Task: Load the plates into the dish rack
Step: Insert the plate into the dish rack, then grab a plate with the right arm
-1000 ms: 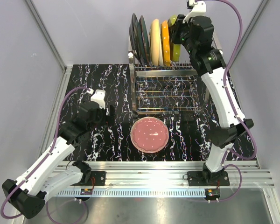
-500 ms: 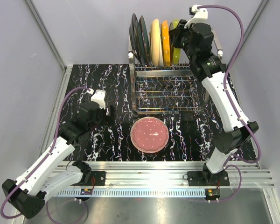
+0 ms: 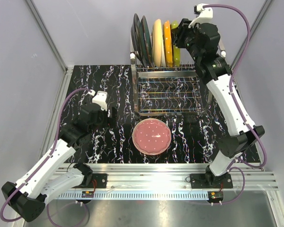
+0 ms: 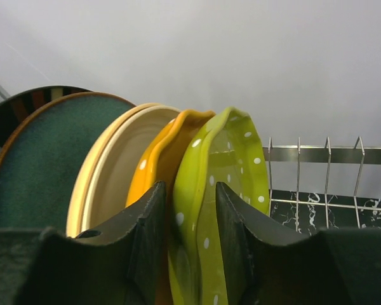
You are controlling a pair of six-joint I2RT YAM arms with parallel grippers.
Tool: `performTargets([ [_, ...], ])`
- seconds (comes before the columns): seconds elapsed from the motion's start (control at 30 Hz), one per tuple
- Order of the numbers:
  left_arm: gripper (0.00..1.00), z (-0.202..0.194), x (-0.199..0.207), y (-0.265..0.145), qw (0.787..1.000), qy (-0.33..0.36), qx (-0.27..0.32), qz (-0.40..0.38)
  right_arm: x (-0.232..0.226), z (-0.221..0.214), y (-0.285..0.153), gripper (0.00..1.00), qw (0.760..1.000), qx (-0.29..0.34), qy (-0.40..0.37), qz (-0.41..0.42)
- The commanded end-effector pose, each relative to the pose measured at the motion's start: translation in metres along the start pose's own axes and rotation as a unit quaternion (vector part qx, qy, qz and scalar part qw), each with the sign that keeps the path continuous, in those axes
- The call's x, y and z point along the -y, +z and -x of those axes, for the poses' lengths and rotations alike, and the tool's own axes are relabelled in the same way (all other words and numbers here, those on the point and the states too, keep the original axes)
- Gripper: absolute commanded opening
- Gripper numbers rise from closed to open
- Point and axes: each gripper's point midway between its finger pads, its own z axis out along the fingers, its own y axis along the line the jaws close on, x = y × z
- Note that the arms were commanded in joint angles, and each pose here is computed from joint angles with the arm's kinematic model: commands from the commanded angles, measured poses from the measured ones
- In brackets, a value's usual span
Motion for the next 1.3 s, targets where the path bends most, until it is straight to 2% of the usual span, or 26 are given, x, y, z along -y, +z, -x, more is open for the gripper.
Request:
performTargets([
  [0.0, 0.99, 0.016, 0.005, -0.003, 0.999, 0.000, 0.032, -0.014, -0.016, 0.051, -0.022, 0.45, 0.998, 0.060, 0.015, 0.032],
  [0.4, 0.99, 0.016, 0.005, -0.004, 0.999, 0.002, 0.033, -0.013, -0.024, 0.085, -0.048, 0.54, 0.995, 0.083, 0.023, 0.044],
  [0.63, 0.99, 0.015, 0.004, -0.002, 1.000, 0.004, 0.030, -0.008, -0.035, 0.103, -0.104, 0.64, 0.992, 0.090, 0.025, 0.082],
  [0.73, 0.99, 0.015, 0.002, -0.002, 1.000, 0.004, 0.029, -0.002, -0.034, 0.076, -0.125, 0.71, 0.993, 0.059, 0.021, 0.097],
  [0.87, 0.99, 0.016, -0.004, -0.002, 0.999, 0.004, 0.031, 0.014, -0.033, 0.050, -0.159, 0.73, 0.992, 0.032, 0.021, 0.120],
  [0.9, 0.99, 0.016, -0.004, -0.001, 0.999, 0.004, 0.031, 0.016, -0.036, 0.051, -0.180, 0.73, 0.990, 0.033, 0.020, 0.135],
  [0.97, 0.99, 0.015, -0.006, 0.000, 0.999, 0.005, 0.029, 0.020, -0.029, 0.005, -0.195, 0.78, 0.989, -0.008, 0.019, 0.145],
  [1.0, 0.99, 0.015, -0.006, 0.000, 0.999, 0.006, 0.028, 0.021, -0.033, 0.018, -0.210, 0.78, 0.987, 0.012, 0.017, 0.157],
  [1.03, 0.99, 0.014, -0.006, 0.001, 0.999, 0.006, 0.026, 0.021, -0.027, -0.012, -0.211, 0.77, 0.988, -0.015, 0.016, 0.156],
  [1.1, 0.99, 0.013, -0.006, 0.003, 1.000, 0.008, 0.021, 0.022, -0.024, -0.017, -0.236, 0.75, 0.986, -0.004, 0.016, 0.165],
  [1.13, 0.99, 0.012, -0.006, 0.004, 1.000, 0.008, 0.019, 0.023, -0.020, -0.040, -0.238, 0.73, 0.986, -0.025, 0.015, 0.165],
  [1.23, 0.99, 0.012, -0.008, 0.006, 0.999, 0.010, 0.014, 0.030, -0.015, -0.059, -0.261, 0.72, 0.985, -0.040, 0.020, 0.169],
  [1.27, 0.99, 0.011, -0.008, 0.007, 0.999, 0.009, 0.012, 0.032, -0.014, -0.065, -0.264, 0.67, 0.984, -0.047, 0.023, 0.170],
])
